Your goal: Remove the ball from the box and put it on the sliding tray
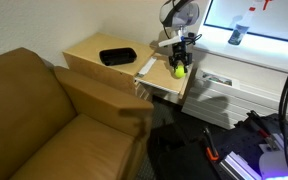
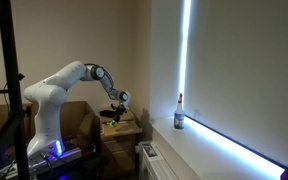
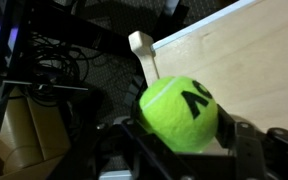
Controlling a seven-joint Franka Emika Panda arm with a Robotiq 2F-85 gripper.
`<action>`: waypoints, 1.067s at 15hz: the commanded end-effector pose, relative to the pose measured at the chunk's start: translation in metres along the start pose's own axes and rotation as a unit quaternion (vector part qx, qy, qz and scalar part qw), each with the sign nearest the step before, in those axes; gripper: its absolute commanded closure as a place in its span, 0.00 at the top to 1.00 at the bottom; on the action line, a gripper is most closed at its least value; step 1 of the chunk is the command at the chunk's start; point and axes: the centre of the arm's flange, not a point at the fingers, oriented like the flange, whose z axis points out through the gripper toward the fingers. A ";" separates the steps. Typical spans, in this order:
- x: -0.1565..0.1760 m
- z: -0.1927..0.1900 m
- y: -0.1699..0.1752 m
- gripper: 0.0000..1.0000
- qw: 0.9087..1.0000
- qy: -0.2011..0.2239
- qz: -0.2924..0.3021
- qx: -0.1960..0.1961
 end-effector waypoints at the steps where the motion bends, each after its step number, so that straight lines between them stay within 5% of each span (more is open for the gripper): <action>1: -0.005 0.001 -0.001 0.44 0.999 0.026 0.035 0.017; 8: -0.021 -0.021 0.010 0.44 0.983 0.107 0.104 0.107; 15: 0.029 -0.017 0.008 0.44 0.987 0.035 0.136 0.079; 16: 0.011 -0.020 0.006 0.69 0.984 0.071 0.137 0.091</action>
